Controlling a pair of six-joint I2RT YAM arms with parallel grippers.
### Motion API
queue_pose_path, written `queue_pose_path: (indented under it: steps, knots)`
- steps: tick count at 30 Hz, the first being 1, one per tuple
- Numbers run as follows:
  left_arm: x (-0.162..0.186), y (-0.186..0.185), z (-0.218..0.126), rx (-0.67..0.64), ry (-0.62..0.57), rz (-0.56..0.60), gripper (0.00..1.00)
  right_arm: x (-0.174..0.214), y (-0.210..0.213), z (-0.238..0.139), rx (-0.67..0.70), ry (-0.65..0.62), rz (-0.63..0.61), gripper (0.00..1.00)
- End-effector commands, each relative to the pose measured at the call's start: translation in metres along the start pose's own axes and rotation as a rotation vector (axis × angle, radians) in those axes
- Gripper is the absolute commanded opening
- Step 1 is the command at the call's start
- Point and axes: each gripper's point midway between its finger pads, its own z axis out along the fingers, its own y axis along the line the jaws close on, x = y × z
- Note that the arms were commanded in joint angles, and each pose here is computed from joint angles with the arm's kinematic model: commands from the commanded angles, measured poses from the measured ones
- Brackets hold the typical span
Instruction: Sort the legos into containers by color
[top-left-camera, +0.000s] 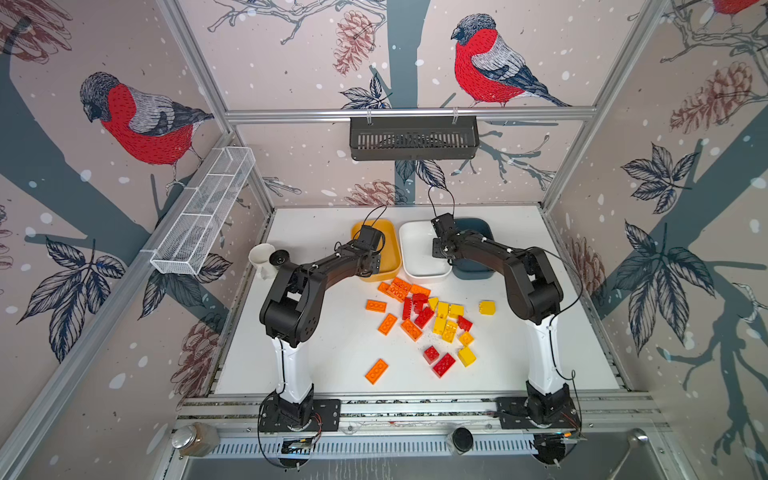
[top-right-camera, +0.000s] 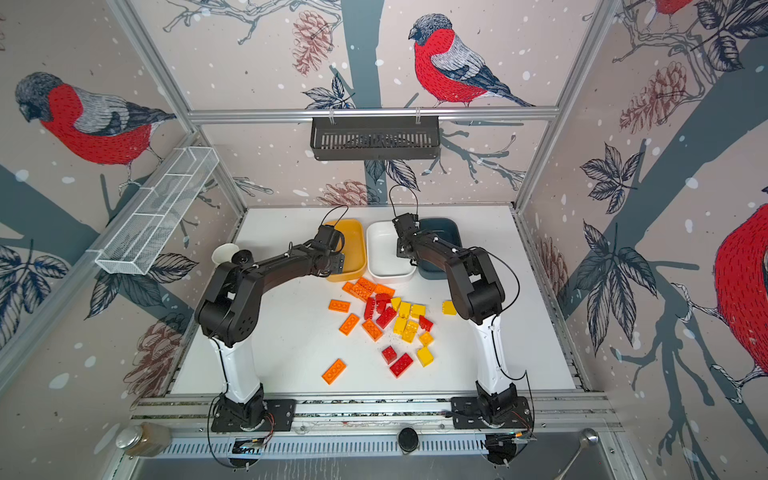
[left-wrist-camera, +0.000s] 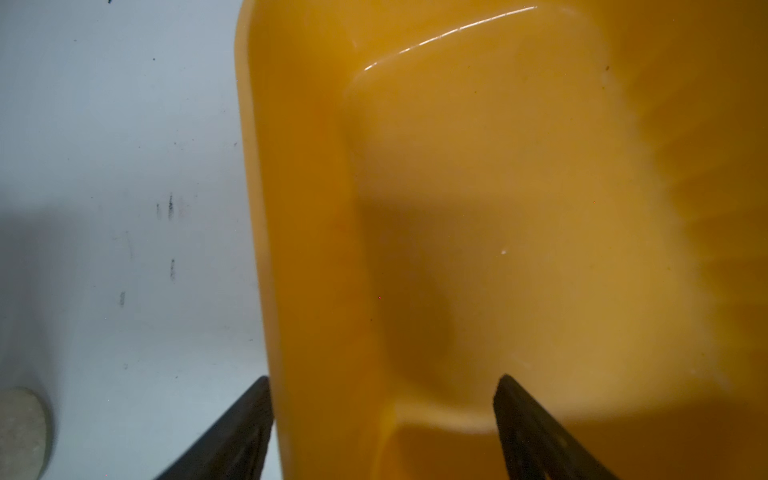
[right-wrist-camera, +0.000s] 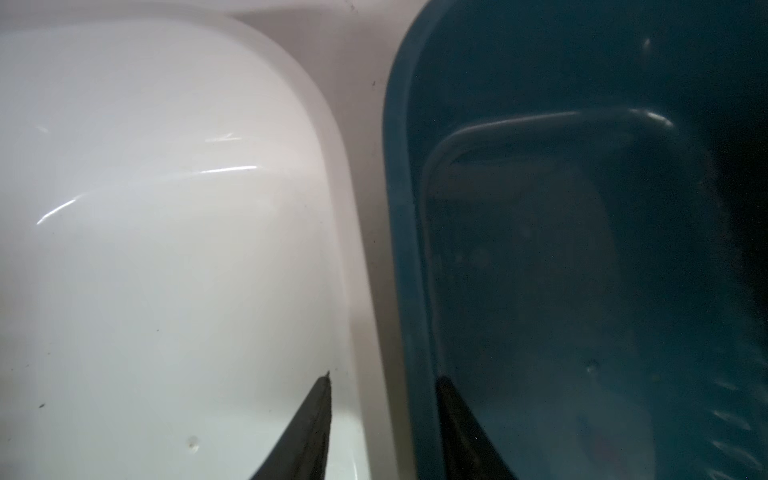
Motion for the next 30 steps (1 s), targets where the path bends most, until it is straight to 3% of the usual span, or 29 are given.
queue_pose_path:
  steps: [1,6,13,22,30]
  knots:
    - [-0.005,-0.001,-0.003,0.023,-0.030,0.033,0.83,0.000,-0.002,0.004,0.027,0.009,0.020,0.42]
    - [-0.005,-0.003,-0.004,0.075,-0.032,0.054,0.83,-0.009,0.012,0.010,-0.011,0.004,0.022,0.42]
    - [-0.041,-0.002,-0.012,0.156,-0.116,0.016,0.86,-0.025,0.021,0.005,-0.030,-0.019,0.010,0.42]
    - [-0.060,-0.013,0.020,0.179,-0.094,0.088,0.80,-0.033,0.024,-0.010,-0.067,-0.033,0.017,0.47]
    - [-0.066,-0.030,0.023,0.257,-0.089,0.117,0.80,-0.042,0.013,-0.037,-0.080,-0.079,0.045,0.62]
